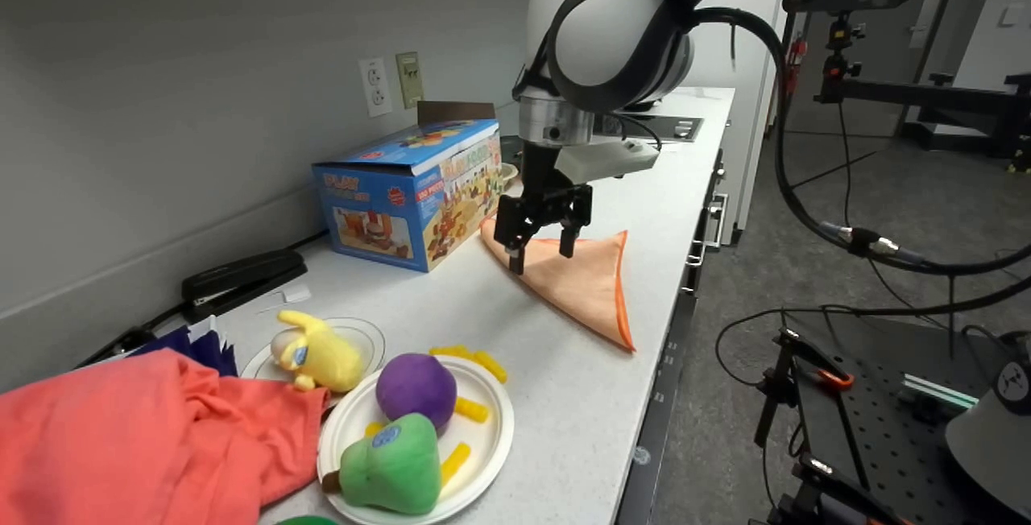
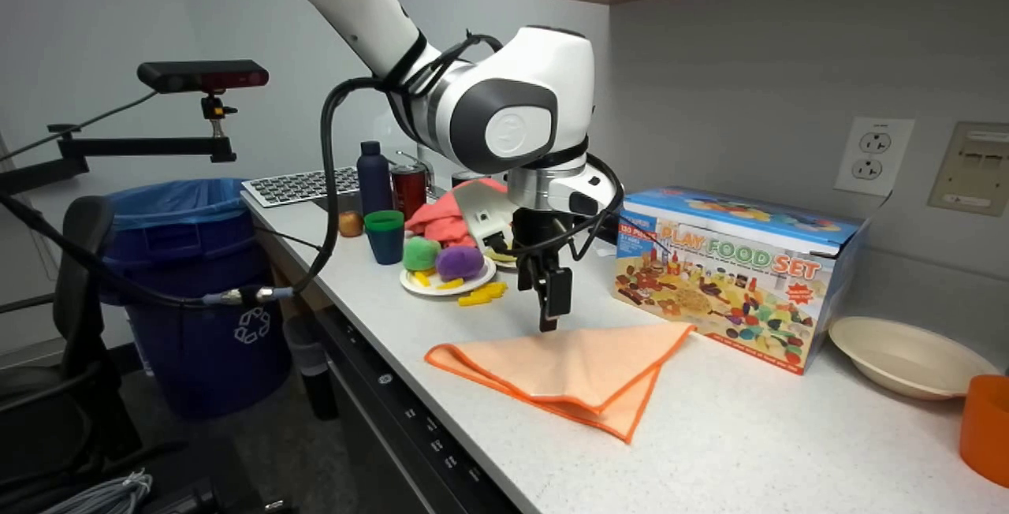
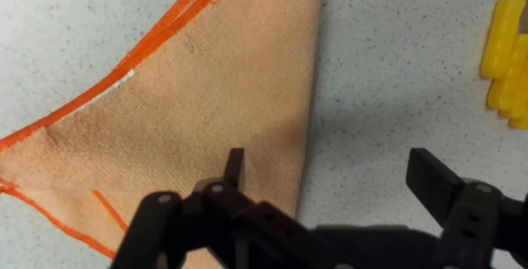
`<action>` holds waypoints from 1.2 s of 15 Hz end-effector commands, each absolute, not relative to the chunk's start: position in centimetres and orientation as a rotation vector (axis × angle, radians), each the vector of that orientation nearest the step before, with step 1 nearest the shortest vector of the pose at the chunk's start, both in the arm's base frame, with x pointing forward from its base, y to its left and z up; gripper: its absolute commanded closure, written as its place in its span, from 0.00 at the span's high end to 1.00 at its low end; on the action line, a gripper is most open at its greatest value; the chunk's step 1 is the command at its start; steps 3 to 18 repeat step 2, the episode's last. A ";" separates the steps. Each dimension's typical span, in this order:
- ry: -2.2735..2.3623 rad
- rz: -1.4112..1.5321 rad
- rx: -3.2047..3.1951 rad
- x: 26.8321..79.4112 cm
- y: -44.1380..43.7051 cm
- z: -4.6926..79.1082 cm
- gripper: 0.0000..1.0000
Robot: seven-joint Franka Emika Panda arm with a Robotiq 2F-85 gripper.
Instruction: Fold the towel
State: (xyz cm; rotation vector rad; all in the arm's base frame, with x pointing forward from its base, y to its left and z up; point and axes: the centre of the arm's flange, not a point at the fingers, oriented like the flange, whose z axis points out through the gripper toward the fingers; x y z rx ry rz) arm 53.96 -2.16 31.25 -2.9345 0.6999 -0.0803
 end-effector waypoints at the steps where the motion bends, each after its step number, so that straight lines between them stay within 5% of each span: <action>1: 0.699 -0.081 -2.935 54.0 -2.2 31.3 1.00; 18: 0.699 -0.081 -2.935 54.0 -2.2 31.3 1.00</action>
